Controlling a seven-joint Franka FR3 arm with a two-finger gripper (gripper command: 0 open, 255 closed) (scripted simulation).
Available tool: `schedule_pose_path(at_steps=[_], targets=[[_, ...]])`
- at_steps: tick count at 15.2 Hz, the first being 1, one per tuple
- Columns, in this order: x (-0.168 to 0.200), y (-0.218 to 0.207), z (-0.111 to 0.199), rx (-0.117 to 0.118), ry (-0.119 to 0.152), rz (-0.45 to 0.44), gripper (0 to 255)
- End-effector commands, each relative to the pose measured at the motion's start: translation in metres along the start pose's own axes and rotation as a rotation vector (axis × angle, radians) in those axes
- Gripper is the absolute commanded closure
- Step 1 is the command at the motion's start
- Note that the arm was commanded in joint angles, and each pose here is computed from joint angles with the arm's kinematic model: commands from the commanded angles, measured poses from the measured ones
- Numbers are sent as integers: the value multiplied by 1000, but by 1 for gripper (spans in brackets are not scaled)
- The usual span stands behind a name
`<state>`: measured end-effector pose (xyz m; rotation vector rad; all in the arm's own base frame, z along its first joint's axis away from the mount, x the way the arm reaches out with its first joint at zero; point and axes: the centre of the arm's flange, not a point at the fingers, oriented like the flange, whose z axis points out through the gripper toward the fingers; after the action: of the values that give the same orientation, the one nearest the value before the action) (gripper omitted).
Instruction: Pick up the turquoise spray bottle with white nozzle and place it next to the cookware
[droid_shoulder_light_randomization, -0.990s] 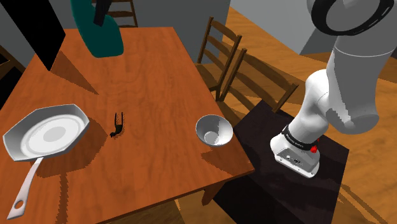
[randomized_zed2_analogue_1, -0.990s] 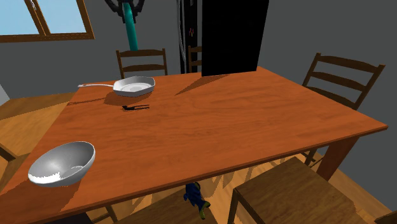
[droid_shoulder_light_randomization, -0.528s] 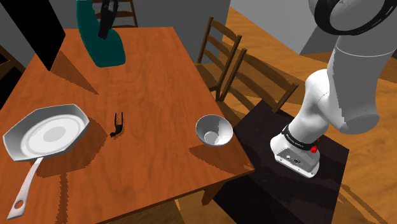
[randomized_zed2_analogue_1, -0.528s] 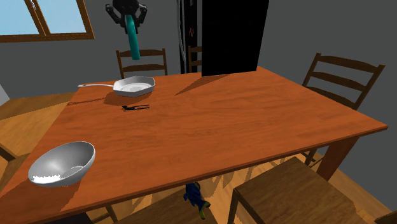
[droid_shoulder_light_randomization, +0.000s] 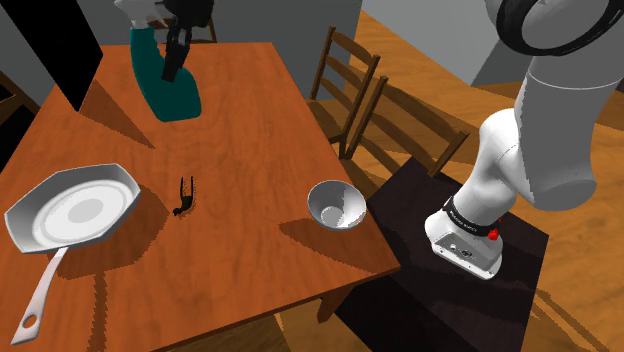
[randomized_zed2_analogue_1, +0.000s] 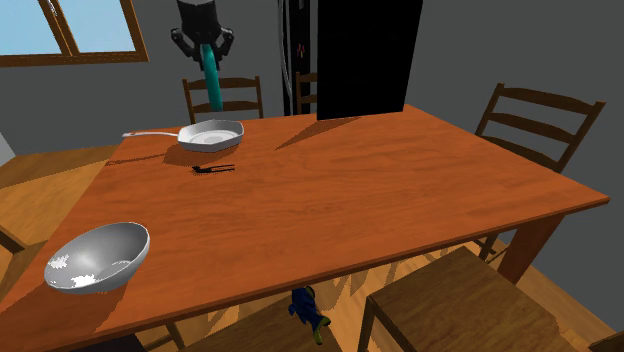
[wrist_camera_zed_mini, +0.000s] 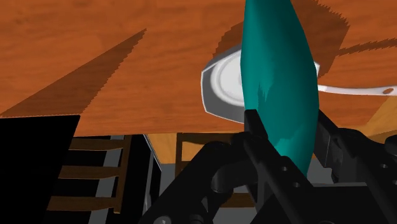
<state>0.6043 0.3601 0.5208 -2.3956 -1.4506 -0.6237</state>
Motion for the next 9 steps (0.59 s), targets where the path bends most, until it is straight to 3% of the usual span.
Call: schedule_pose_path(at_steps=[1, 9], targets=[[-5, 0, 9, 0, 1, 0, 255], [-26, 0, 45, 0, 1, 0, 255]])
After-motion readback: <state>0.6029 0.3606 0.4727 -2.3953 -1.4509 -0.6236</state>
